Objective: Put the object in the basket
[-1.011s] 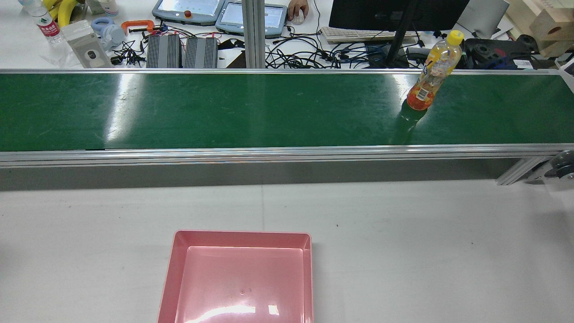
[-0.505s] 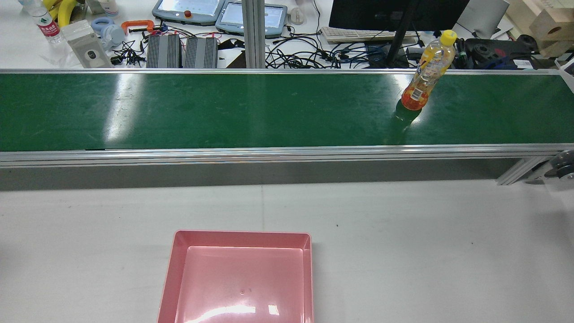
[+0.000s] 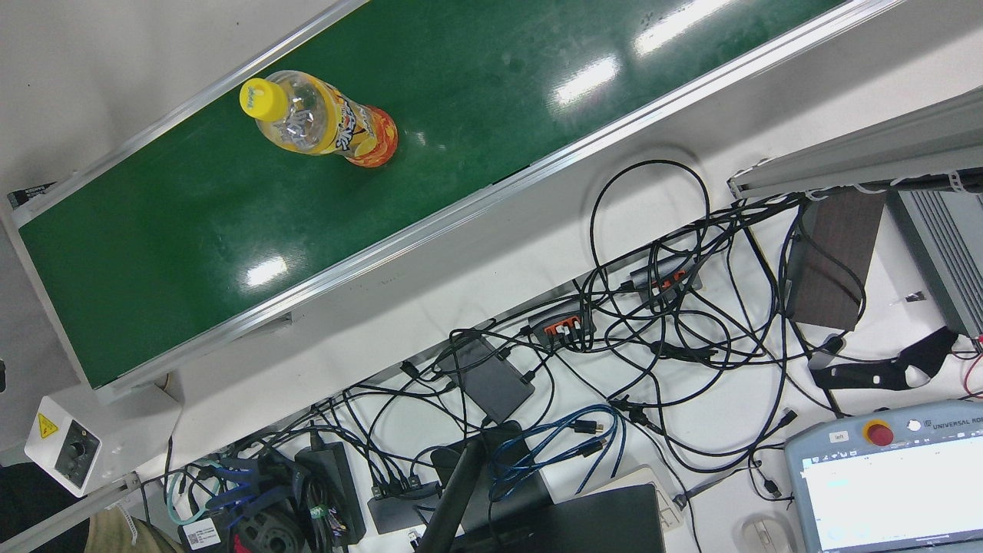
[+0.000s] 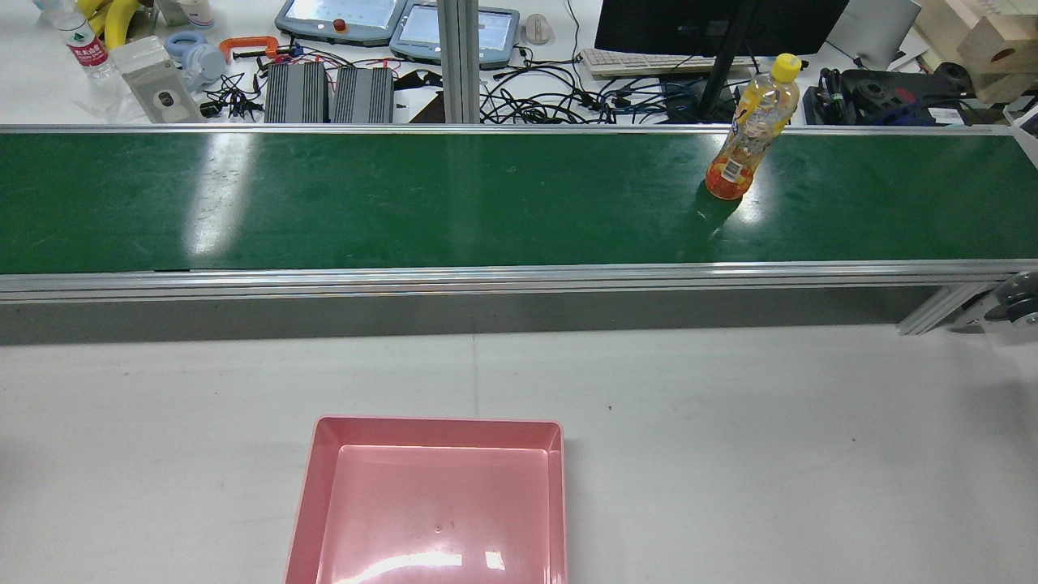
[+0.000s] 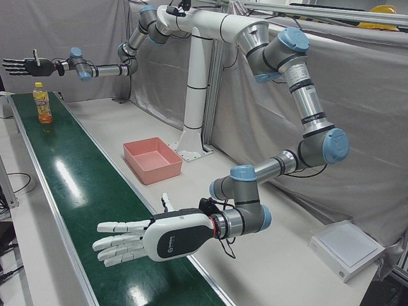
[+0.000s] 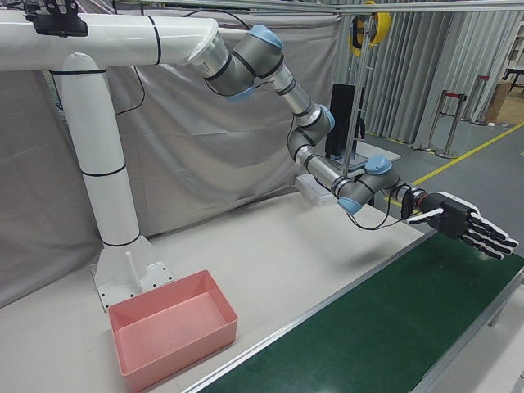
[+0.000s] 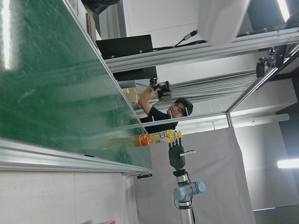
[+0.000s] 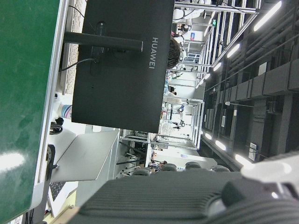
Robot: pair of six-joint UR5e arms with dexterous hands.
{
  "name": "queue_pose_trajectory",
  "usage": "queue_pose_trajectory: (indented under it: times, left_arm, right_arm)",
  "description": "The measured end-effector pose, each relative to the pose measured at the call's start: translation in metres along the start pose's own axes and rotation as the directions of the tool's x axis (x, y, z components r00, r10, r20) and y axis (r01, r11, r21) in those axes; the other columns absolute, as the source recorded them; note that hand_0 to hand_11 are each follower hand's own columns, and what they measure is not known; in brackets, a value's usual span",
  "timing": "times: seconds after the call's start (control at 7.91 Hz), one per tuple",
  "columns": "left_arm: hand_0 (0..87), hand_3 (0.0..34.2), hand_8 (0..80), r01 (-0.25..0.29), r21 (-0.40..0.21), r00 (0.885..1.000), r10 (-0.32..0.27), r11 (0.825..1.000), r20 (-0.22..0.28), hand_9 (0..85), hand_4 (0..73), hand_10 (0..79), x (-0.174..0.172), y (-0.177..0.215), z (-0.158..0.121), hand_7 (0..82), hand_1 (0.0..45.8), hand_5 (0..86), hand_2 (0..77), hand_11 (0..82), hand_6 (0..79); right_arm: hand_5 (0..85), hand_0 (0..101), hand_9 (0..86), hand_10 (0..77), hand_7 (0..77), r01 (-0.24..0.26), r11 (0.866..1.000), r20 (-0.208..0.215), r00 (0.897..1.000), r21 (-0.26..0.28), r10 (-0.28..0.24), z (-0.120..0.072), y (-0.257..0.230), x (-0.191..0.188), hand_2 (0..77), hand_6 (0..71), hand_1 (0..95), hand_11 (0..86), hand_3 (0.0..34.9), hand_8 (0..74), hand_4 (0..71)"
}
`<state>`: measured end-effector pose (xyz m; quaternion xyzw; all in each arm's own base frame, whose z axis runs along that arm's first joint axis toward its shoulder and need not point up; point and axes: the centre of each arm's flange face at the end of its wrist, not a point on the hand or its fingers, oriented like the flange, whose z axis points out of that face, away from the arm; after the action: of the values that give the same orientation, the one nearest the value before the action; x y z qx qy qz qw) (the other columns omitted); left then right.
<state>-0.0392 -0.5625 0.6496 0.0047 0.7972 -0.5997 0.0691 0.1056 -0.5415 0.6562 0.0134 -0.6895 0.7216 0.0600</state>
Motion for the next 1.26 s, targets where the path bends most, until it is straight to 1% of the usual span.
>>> queue_pose_trajectory:
  times: [0.38, 0.63, 0.76, 0.88, 1.14, 1.26]
  left_arm:
    - [79.7, 0.0, 0.5, 0.001, -0.006, 1.0, -0.001, 1.0, 0.002, 0.0, 9.8, 0.5, -0.001, 0.002, 0.001, 0.5, 8.2, 7.1, 0.0, 3.3, 1.1]
    - [79.7, 0.1, 0.5, 0.002, -0.012, 1.0, -0.002, 1.0, 0.002, 0.0, 9.8, 1.6, -0.002, 0.004, 0.002, 0.5, 7.6, 7.1, 0.0, 4.9, 1.1]
    - [79.8, 0.1, 0.5, 0.002, -0.012, 1.0, -0.002, 1.0, 0.006, 0.0, 9.8, 0.5, -0.003, 0.004, 0.002, 0.5, 7.6, 7.1, 0.0, 2.2, 1.1]
    - [79.9, 0.1, 0.5, 0.004, -0.013, 1.0, -0.004, 1.0, 0.015, 0.0, 11.4, 0.5, -0.008, 0.005, 0.003, 0.5, 8.2, 8.2, 0.0, 2.2, 1.1]
    - [79.8, 0.0, 0.5, 0.008, -0.013, 0.999, -0.007, 1.0, 0.038, 0.0, 13.1, 0.5, -0.022, 0.006, 0.006, 0.5, 10.9, 10.9, 0.0, 3.3, 1.1]
    - [79.8, 0.0, 0.5, 0.007, -0.012, 0.999, -0.007, 1.0, 0.043, 0.5, 13.1, 0.5, -0.025, 0.006, 0.006, 0.5, 10.9, 10.9, 0.0, 3.3, 1.1]
  right_arm:
    - [0.0, 0, 0.0, 0.0, 0.5, 0.0, 1.0, 0.0, 1.0, 0.0, 0.0, 0.0, 0.0, 0.0, 0.5, 0.0, 0.0, 0.0, 0.3, 0.0, 0.0]
    - [0.0, 0, 0.0, 0.0, 0.5, 0.0, 1.0, 0.0, 1.0, 0.001, 0.0, 0.0, 0.0, 0.0, 0.5, 0.0, 0.0, 0.0, 0.3, 0.0, 0.0]
    - [0.0, 0, 0.0, 0.0, 0.5, 0.0, 1.0, 0.0, 1.0, 0.001, 0.0, 0.0, 0.0, 0.0, 0.5, 0.0, 0.0, 0.0, 0.2, 0.0, 0.0]
    - [0.0, 0, 0.0, 0.0, 0.5, 0.0, 1.0, 0.0, 1.0, 0.001, 0.0, 0.0, 0.0, 0.0, 0.5, 0.0, 0.0, 0.0, 0.3, 0.0, 0.0]
    - [0.0, 0, 0.0, 0.0, 0.5, 0.0, 1.0, 0.0, 1.0, 0.0, 0.0, 0.0, 0.0, 0.0, 0.5, 0.0, 0.0, 0.0, 0.3, 0.0, 0.0]
    - [0.0, 0, 0.0, 0.0, 0.5, 0.0, 1.0, 0.001, 1.0, 0.0, 0.0, 0.0, 0.0, 0.0, 0.5, 0.0, 0.0, 0.0, 0.3, 0.0, 0.0]
